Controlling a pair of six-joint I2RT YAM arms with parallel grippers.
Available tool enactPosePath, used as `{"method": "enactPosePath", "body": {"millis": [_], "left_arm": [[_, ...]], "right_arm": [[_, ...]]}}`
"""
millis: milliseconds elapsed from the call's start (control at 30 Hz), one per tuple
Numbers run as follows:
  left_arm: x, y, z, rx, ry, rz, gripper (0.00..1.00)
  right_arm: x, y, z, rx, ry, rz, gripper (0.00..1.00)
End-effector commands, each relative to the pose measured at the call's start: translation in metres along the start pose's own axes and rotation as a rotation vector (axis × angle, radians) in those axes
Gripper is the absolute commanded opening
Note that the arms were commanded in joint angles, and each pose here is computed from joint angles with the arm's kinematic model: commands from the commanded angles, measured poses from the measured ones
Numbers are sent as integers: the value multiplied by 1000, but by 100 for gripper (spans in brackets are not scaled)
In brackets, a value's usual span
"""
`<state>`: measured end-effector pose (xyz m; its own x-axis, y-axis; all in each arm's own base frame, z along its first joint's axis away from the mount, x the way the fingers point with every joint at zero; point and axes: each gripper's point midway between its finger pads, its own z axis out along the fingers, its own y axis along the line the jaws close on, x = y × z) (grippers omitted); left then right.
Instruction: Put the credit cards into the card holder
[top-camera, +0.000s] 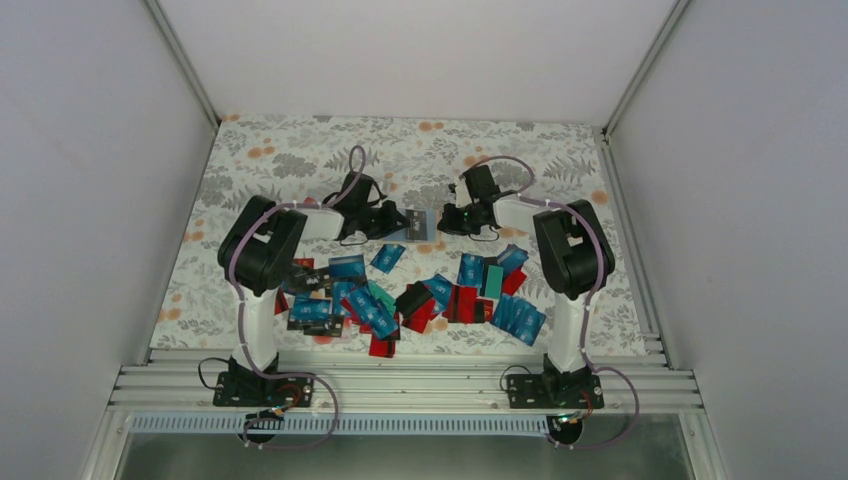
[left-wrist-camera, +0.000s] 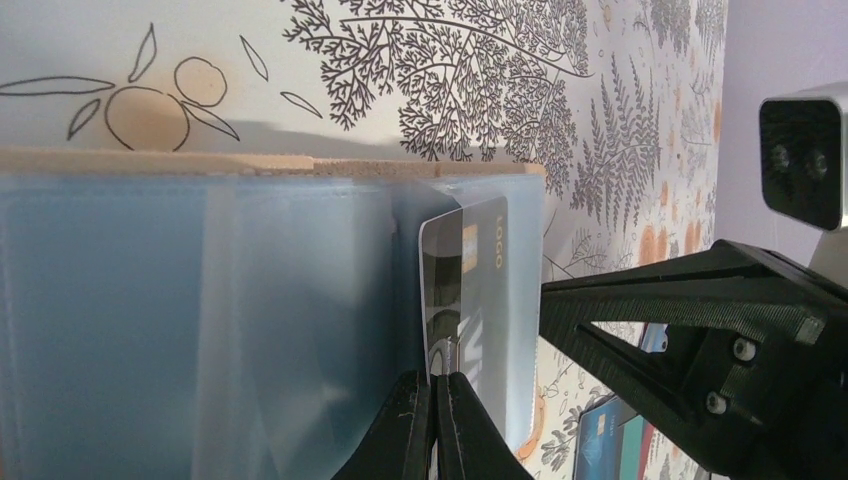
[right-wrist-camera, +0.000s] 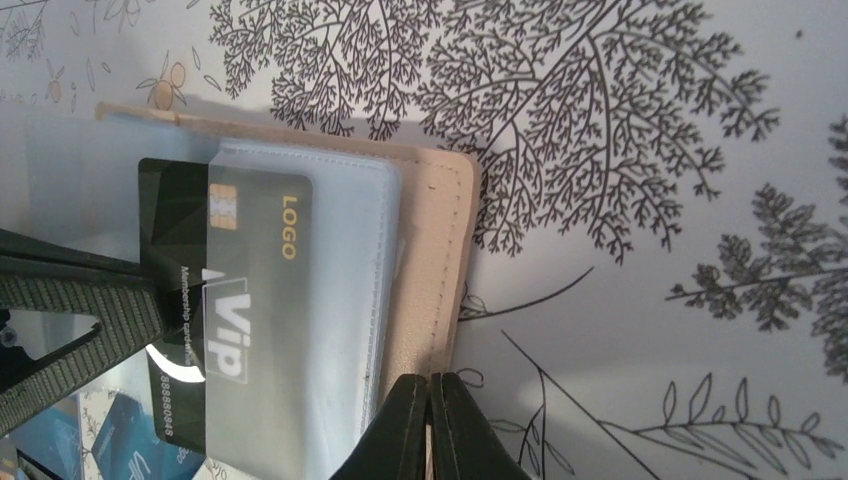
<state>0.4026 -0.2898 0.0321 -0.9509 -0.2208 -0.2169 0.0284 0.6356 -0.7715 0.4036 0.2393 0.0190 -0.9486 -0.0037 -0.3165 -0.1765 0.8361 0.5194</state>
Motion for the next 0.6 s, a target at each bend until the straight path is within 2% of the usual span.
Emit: {"method": "enactPosePath", "body": {"millis": [0,567], "left_arm": [[6,8,9,-18,14,-30,2],[17,3,19,-46,74,32,2]], "right_arm": [[17,5,-3,-25,39,14,5],[11,12,-5,-46,29,1,5]]}}
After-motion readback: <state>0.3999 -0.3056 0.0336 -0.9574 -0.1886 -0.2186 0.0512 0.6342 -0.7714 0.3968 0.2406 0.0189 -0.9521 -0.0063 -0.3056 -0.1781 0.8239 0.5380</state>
